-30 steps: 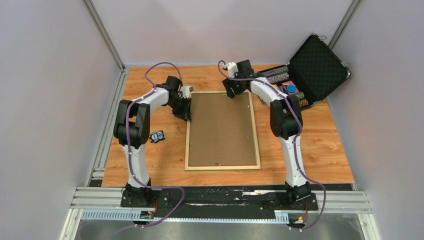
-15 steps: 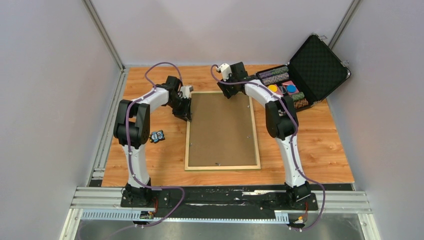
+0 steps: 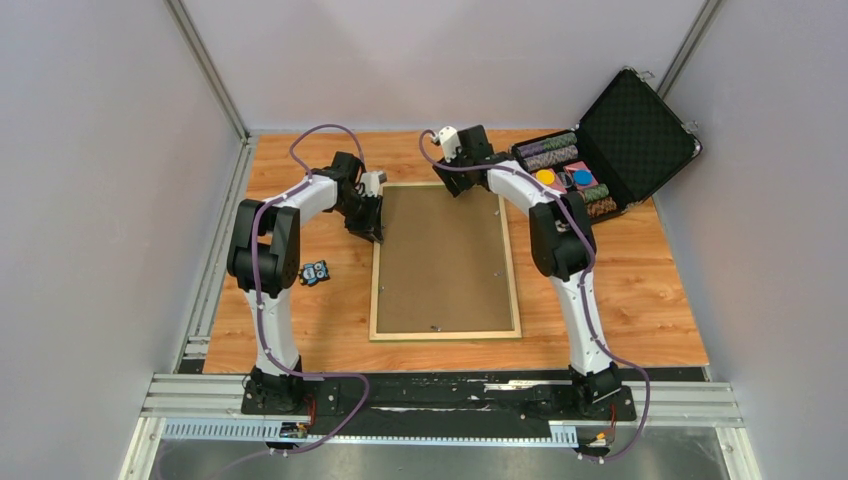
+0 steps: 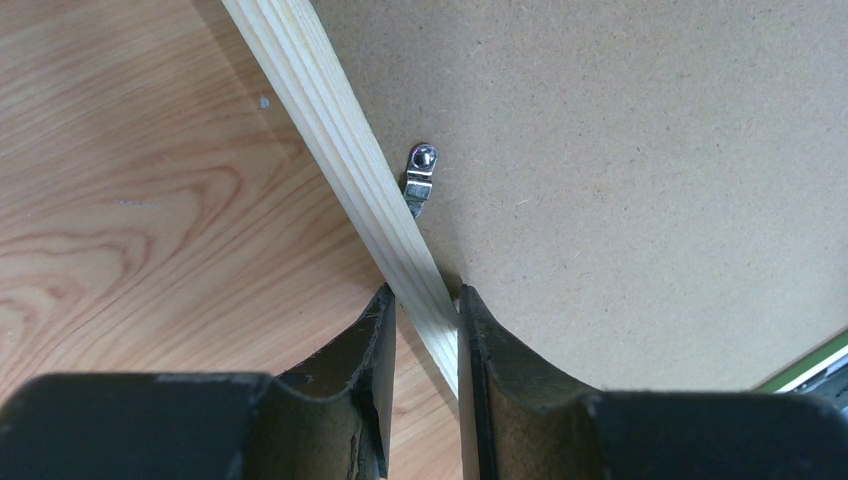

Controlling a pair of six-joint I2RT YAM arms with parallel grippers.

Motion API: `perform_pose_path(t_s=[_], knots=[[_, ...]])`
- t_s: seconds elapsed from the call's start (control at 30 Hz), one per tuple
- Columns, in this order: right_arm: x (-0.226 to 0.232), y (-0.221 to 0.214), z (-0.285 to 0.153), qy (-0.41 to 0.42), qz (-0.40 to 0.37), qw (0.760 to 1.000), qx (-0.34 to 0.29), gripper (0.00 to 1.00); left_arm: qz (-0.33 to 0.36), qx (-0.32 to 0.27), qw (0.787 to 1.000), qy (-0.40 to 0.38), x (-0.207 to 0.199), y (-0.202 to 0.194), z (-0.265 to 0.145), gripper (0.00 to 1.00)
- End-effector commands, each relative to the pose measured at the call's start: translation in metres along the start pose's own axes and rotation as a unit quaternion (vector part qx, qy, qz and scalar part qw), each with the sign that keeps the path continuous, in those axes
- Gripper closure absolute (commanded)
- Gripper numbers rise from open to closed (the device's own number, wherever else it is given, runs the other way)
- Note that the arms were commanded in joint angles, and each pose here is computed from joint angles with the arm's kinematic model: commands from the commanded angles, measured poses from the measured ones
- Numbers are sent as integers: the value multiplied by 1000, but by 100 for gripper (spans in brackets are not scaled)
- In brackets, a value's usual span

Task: Put the photo into the frame
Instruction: Install the photo frame at the center of the board.

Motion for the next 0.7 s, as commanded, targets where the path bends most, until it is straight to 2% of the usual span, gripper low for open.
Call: perform_pose_path(t_s=[0.0, 0.23, 0.67], knots=[[-2, -5, -15, 10, 36, 999, 17, 39, 30, -5, 999, 24, 7, 1, -1, 100], [-13, -6, -22, -3, 61, 998, 14, 39, 30, -6, 999, 20, 6, 2, -1, 100], [-4, -14, -8, 42, 84, 996, 14, 39, 29, -4, 999, 16, 6, 2, 1, 100]])
Point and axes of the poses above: each gripper's point midway between its finger pads, its own z axis out along the fingers, its own x axis along the line the jaws close on, y = z × x, the point moved 10 cm from there along -z, back along the fingers, and after that the axes turned 4 degrees about -z, right-handed, at the moved point
